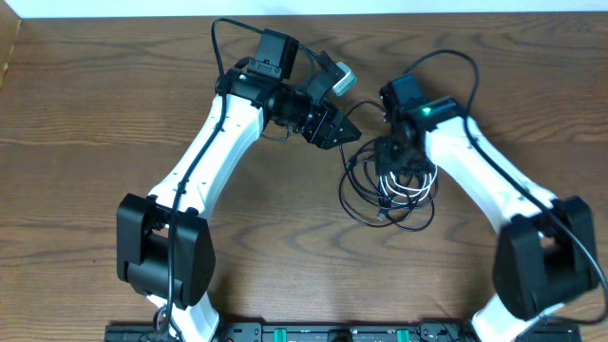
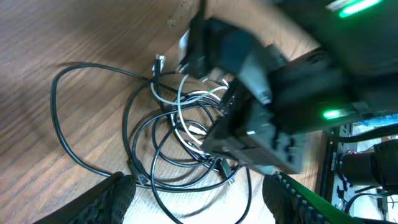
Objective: Untangle cables
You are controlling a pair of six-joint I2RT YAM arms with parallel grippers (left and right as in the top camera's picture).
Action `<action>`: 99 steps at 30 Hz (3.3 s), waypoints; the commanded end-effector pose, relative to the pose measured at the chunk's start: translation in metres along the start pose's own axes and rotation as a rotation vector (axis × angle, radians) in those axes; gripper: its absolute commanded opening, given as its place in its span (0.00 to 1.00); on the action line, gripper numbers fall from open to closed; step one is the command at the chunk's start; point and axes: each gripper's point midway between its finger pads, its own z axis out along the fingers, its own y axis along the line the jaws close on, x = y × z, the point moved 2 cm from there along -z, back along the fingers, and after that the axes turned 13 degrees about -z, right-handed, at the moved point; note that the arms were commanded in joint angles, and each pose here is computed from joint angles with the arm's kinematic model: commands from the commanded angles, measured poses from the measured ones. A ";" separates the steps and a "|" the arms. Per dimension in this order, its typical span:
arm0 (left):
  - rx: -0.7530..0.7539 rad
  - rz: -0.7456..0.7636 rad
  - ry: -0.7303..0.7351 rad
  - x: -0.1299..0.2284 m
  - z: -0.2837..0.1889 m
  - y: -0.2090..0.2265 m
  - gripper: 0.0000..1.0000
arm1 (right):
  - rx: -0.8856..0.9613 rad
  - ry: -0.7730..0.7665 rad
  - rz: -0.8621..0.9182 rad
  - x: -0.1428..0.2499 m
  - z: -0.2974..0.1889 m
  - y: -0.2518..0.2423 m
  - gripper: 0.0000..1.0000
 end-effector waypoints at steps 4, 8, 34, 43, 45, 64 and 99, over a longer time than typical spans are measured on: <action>-0.009 0.013 -0.017 -0.005 -0.007 -0.005 0.71 | 0.023 0.070 -0.012 0.004 0.022 -0.001 0.59; -0.009 0.013 -0.017 -0.005 -0.007 -0.005 0.71 | 0.039 0.084 -0.012 0.008 0.027 -0.004 0.62; -0.008 0.005 -0.009 -0.003 -0.007 -0.006 0.71 | 0.041 0.154 -0.009 0.040 0.056 -0.009 0.83; -0.008 0.005 -0.009 -0.003 -0.007 -0.006 0.71 | 0.012 0.185 0.021 0.060 0.073 -0.007 0.01; -0.008 0.005 -0.009 -0.003 -0.007 -0.006 0.71 | -0.004 0.183 0.022 0.059 0.073 -0.004 0.01; -0.009 0.006 -0.010 -0.003 -0.007 -0.005 0.71 | -0.298 -0.374 -0.039 -0.023 -0.050 0.038 0.02; 0.116 0.013 -0.017 -0.004 -0.008 -0.024 0.79 | -0.470 -0.730 -0.114 -0.018 -0.187 0.045 0.02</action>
